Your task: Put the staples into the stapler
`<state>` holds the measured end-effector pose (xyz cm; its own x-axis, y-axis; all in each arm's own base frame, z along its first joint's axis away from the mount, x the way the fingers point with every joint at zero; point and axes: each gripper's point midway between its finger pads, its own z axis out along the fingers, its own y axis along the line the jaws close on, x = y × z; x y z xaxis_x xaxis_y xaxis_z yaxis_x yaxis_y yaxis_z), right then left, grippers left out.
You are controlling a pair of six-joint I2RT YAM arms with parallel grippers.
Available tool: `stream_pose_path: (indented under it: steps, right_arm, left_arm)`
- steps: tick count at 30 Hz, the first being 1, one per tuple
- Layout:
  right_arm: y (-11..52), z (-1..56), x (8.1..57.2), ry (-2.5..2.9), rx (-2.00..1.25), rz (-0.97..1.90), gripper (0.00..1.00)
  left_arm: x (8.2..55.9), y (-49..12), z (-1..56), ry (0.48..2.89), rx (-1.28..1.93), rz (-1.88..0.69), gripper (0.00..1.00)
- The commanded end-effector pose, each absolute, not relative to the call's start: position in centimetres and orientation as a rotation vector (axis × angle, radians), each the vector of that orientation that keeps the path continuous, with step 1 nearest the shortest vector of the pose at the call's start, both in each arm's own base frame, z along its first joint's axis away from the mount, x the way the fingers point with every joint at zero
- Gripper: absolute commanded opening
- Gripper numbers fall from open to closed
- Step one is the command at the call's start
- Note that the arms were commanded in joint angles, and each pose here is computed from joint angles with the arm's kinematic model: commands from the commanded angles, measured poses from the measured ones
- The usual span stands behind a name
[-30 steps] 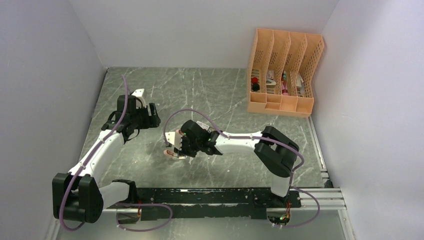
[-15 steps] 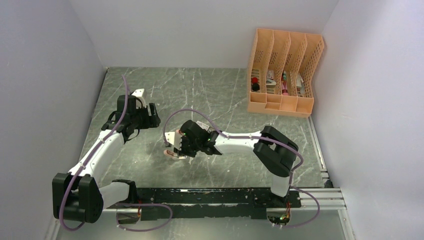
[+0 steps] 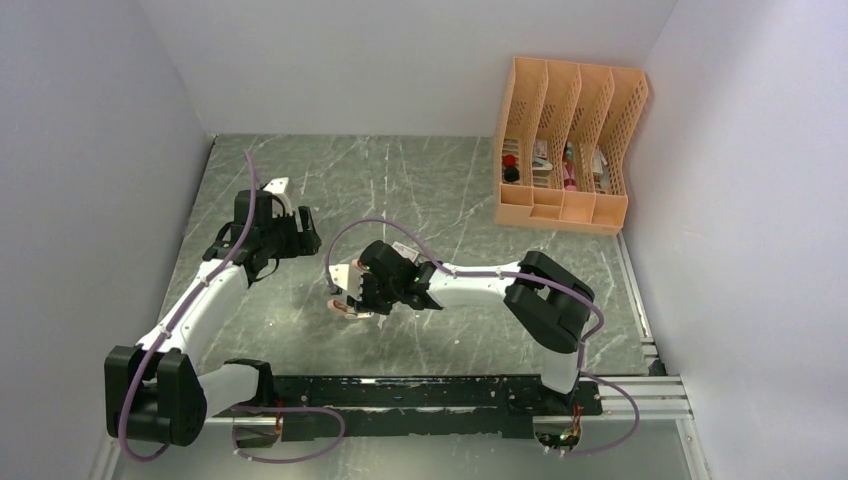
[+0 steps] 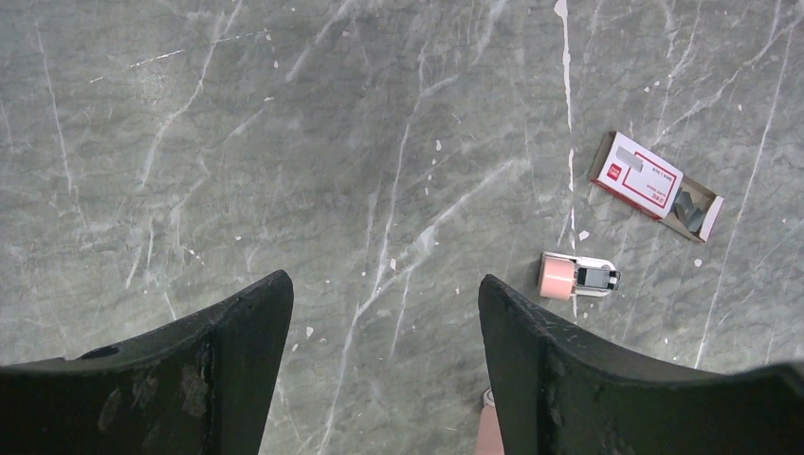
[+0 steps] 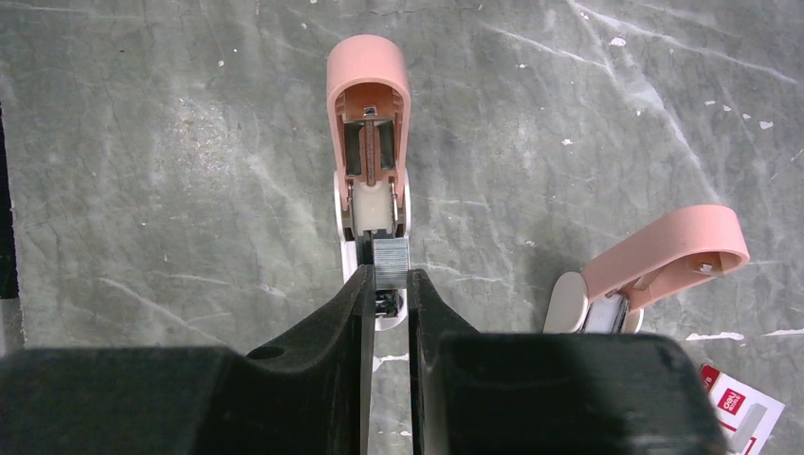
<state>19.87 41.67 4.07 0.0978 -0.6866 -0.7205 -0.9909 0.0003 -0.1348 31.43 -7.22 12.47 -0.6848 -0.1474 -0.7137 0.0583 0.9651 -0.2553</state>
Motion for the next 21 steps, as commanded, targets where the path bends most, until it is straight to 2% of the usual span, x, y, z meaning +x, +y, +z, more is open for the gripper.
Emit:
stream_pose_path:
  steps: [1,21]
  right_arm:
    - [42.25,4.32,20.09,1.635,-1.757,0.634,0.09]
    - [42.16,3.83,19.89,1.648,-1.773,0.636,0.09]
  left_arm:
    - [32.22,-7.34,13.99,2.272,-0.043,-0.347,0.76]
    - [32.21,-7.37,13.91,2.276,-0.042,-0.348,0.76]
